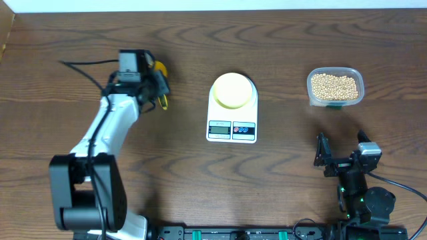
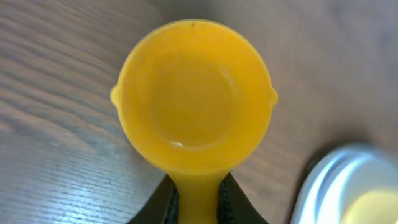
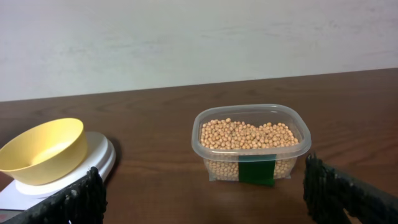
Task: Scoop item into bowl and weigh 50g on scale
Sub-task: 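Lift the yellow scoop with the left gripper and raise it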
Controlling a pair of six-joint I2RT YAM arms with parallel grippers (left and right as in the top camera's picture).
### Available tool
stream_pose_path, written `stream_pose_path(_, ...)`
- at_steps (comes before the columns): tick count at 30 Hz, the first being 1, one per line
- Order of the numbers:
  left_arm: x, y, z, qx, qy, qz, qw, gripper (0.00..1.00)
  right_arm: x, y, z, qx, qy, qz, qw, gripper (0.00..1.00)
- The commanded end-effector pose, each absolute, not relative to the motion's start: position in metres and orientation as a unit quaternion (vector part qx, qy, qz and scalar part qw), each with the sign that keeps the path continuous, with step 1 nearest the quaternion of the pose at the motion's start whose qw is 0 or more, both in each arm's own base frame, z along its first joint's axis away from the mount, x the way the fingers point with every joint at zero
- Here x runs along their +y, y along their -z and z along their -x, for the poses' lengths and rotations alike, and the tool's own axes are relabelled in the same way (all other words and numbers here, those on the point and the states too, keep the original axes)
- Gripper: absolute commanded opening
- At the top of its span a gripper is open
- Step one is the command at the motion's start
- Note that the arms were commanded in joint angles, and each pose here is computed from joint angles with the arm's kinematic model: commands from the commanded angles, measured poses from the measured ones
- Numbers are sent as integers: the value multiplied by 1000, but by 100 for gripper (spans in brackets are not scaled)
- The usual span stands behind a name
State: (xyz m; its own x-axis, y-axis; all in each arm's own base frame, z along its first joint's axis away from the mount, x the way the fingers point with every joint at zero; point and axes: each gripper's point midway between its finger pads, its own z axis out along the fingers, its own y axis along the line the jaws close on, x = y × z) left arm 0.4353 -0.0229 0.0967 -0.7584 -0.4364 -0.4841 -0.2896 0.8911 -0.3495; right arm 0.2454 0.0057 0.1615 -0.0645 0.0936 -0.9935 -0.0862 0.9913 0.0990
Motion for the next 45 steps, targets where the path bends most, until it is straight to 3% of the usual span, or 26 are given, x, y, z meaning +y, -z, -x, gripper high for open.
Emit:
stream_pose_path(1,2,-126,-448,886,155,298,319,13,6,-161,-245,727,-61,2,684,99)
stream_pose_path(17,11,-167,-476,797,287,398,352,8,6,-161,-245,727,-61,2,684,99)
stream_pose_path(38,11,-169,-478,786,298,413,350,8,-4,-165,-246,722,-30,-8,691,99)
stream_pose_path(45,11,-169,-478,786,298,413,350,7,-3,-208,-244,657,16,37,753,99)
